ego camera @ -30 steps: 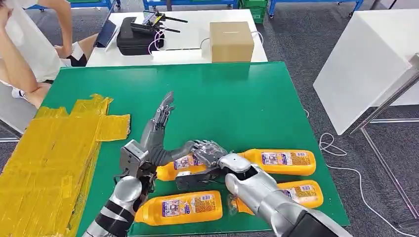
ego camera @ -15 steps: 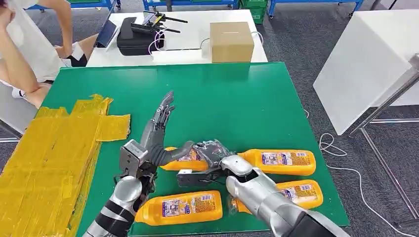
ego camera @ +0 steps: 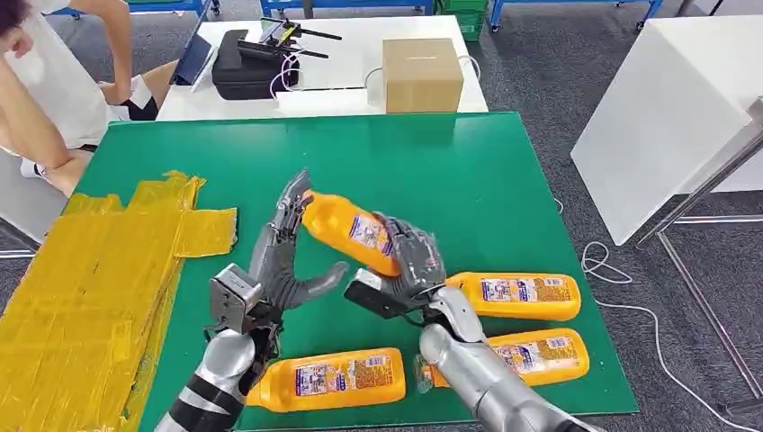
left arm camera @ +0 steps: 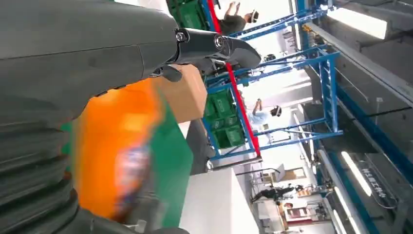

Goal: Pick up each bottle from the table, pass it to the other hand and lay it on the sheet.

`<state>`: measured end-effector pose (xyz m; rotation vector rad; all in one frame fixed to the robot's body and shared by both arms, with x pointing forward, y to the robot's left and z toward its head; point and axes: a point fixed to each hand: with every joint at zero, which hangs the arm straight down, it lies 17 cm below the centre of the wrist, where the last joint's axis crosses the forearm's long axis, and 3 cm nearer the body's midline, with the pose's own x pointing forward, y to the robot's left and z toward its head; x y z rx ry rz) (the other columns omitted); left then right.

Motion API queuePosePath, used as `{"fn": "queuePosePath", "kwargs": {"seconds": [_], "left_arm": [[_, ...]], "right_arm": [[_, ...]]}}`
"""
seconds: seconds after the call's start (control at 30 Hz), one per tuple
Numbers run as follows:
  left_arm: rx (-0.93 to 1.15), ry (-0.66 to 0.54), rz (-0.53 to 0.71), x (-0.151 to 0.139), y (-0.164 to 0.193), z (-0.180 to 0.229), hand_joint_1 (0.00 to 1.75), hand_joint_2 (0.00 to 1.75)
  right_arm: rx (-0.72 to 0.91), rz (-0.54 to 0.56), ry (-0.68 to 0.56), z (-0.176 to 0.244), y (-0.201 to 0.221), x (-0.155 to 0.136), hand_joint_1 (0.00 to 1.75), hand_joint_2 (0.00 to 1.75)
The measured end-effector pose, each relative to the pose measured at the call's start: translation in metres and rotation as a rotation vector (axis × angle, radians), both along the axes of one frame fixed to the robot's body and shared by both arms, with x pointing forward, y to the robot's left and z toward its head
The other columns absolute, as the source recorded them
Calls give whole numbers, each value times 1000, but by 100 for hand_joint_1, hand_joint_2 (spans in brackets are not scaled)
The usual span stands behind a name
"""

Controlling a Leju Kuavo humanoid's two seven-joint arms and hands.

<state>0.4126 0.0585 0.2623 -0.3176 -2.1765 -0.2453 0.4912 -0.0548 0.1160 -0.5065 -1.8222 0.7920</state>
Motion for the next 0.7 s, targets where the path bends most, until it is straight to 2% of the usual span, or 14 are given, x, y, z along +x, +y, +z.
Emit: {"fn": "queuePosePath", "kwargs": {"seconds": [0.23, 0.53, 0.7], "left_arm": [[-11, -24, -8, -6, 4, 8, 0, 175], [-15, -34, -8, -8, 5, 12, 0, 175], [-46, -19, -59, -12, 2, 13, 0, 175]], "right_arm": [[194, -142, -112, 50, -52, 7, 175, 175], [256, -183, -160, 68, -72, 4, 175, 175], [403, -240, -207, 84, -100, -5, 175, 175]]}}
